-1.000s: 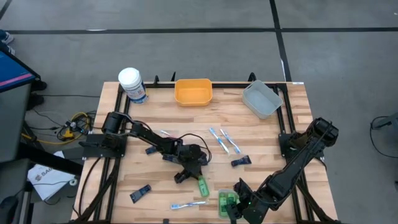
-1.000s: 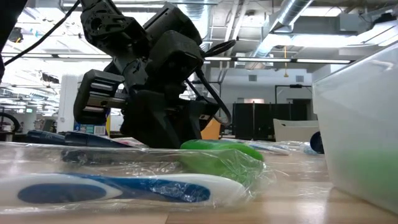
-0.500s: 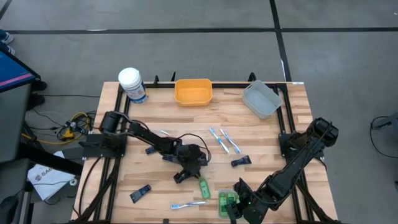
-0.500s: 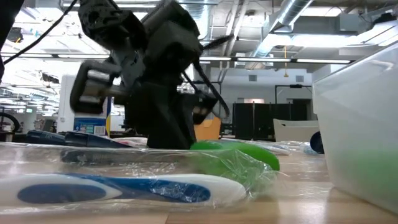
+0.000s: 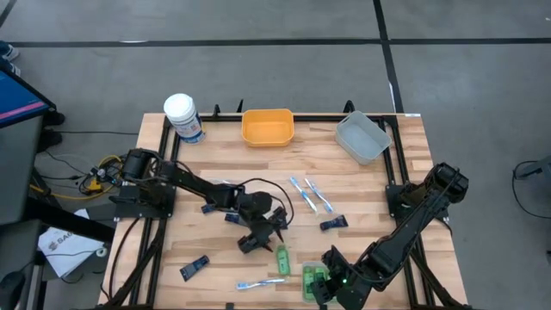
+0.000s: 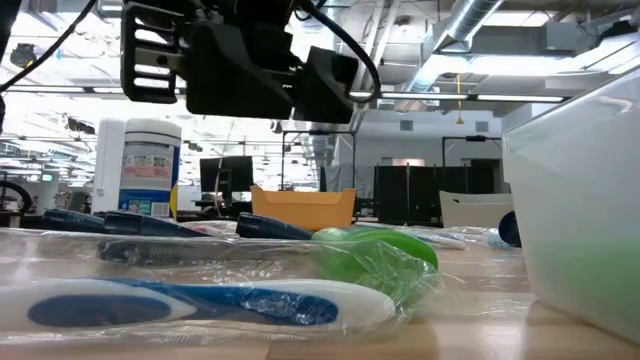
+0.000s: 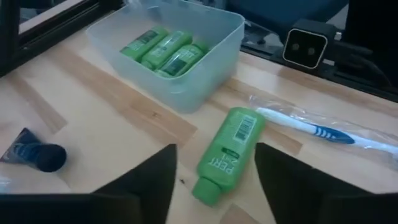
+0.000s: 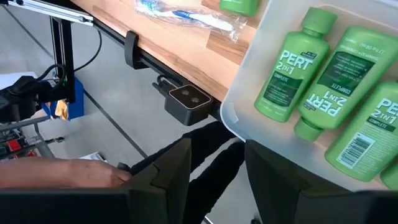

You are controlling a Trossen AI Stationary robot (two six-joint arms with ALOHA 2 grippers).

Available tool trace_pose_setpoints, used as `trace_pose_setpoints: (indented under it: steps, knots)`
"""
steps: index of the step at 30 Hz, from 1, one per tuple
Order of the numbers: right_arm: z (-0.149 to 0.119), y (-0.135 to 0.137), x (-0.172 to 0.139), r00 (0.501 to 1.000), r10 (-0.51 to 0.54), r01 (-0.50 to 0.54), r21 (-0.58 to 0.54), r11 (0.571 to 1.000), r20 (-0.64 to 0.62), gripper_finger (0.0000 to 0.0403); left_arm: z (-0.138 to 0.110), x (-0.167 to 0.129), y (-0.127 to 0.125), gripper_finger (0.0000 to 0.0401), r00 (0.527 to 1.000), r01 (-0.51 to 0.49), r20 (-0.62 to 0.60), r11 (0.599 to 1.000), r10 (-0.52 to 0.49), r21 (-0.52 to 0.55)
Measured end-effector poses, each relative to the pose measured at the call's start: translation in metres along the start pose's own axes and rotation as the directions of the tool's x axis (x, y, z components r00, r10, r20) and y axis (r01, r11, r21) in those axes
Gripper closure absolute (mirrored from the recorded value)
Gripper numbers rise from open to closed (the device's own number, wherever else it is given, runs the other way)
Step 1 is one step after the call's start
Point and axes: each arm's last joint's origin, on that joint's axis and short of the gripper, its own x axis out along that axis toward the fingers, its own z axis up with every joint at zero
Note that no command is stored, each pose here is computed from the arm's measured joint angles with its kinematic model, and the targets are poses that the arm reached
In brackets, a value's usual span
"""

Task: Pick & Place Travel size toiletries
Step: Put the green shampoo into the transparent bin

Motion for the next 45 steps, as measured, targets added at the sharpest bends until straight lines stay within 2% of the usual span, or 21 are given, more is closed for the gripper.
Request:
trace_pose_setpoints:
  steps: [4, 6, 9, 17, 25, 33, 45]
  knots:
    - [-0.001, 0.0, 0.0, 1.0, 0.005, -0.005, 0.0, 1.0, -0.003, 0.0257, 0.005, 0.006, -0.011, 0.0148, 1.0, 0.031, 0.005, 0.996, -0.031, 0.083]
    - [-0.001, 0.0, 0.0, 1.0, 0.005, -0.005, 0.0, 1.0, -0.004, 0.0257, 0.009, 0.009, -0.016, 0.0141, 0.999, 0.038, 0.013, 0.99, -0.041, 0.135]
    - [-0.001, 0.001, 0.0, 1.0, 0.011, -0.011, 0.001, 1.0, -0.006, 0.0258, 0.012, 0.011, -0.02, 0.0137, 0.999, 0.044, 0.017, 0.988, -0.047, 0.149]
    - [-0.002, 0.002, 0.0, 1.0, 0.019, -0.019, 0.004, 1.0, -0.009, 0.0257, 0.009, 0.015, -0.013, 0.0137, 0.999, 0.008, 0.034, 0.988, -0.014, 0.154]
    - [-0.003, 0.005, 0.0, 0.999, 0.049, -0.049, 0.014, 0.999, -0.02, 0.0257, 0.001, 0.048, -0.002, 0.0137, 0.999, 0.038, 0.009, 0.991, -0.04, 0.131]
    - [-0.003, 0.006, 0.0, 0.998, 0.059, -0.058, 0.017, 0.998, -0.023, 0.026, -0.006, 0.053, -0.003, 0.0137, 0.996, 0.085, -0.004, 0.99, -0.085, 0.113]
    - [-0.003, 0.007, -0.001, 0.997, 0.071, -0.07, 0.023, 0.997, -0.027, 0.0261, -0.029, 0.077, -0.002, 0.0137, 0.992, 0.116, -0.055, 0.99, -0.112, 0.075]
